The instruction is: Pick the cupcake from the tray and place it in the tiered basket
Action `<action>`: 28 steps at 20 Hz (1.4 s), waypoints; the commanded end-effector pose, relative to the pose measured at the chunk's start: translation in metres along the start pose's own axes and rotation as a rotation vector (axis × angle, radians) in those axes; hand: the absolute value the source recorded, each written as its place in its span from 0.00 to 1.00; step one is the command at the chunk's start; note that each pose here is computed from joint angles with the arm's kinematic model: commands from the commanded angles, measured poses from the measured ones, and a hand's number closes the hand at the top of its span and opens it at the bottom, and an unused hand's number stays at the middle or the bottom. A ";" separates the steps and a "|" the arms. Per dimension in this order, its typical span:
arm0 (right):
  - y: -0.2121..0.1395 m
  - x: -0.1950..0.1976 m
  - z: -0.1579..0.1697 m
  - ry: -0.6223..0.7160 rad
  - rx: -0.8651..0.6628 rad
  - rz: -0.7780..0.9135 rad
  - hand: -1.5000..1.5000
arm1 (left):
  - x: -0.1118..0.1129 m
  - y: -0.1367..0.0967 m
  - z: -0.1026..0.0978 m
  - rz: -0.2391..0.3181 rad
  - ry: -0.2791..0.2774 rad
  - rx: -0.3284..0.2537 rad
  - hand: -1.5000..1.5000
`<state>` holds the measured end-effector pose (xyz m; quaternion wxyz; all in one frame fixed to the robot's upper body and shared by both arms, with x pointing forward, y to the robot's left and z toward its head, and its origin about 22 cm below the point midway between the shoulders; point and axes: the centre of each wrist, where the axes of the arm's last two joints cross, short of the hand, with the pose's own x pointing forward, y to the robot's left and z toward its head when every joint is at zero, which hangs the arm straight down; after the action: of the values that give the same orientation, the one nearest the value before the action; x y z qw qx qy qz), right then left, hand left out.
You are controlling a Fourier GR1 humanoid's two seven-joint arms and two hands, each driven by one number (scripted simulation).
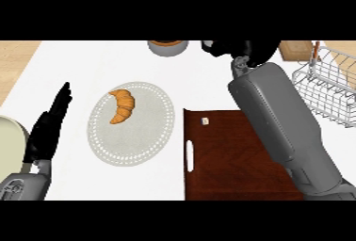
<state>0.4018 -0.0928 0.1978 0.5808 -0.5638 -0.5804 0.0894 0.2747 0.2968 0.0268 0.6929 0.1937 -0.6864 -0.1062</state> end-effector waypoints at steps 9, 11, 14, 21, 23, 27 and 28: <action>-0.081 -0.013 -0.074 0.090 -0.016 0.006 1.00 | 0.009 -0.001 -0.010 -0.011 -0.005 0.015 0.50; -0.081 -0.022 -0.082 0.055 -0.013 0.122 1.00 | 0.017 -0.001 -0.020 0.013 0.001 -0.010 0.50; -0.084 -0.051 -0.092 0.042 -0.016 0.161 1.00 | 0.004 0.009 -0.015 -0.017 0.009 -0.003 0.50; -0.069 -0.105 -0.133 0.103 -0.105 0.495 1.00 | -0.003 -0.007 0.003 -0.003 -0.011 -0.010 0.50; -0.083 -0.108 -0.145 0.134 -0.105 0.564 1.00 | -0.002 0.006 -0.005 0.011 -0.012 0.005 0.50; -0.103 -0.148 -0.159 0.136 -0.132 0.567 1.00 | 0.002 0.006 0.005 -0.010 -0.007 0.001 0.50; -0.105 -0.143 -0.152 0.116 -0.117 0.582 1.00 | 0.002 -0.004 -0.002 0.016 0.004 0.009 0.50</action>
<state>0.4257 -0.3007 0.2417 0.5354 -0.7341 -0.3802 0.1728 0.2773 0.3025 0.0309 0.6922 0.1934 -0.6874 -0.1045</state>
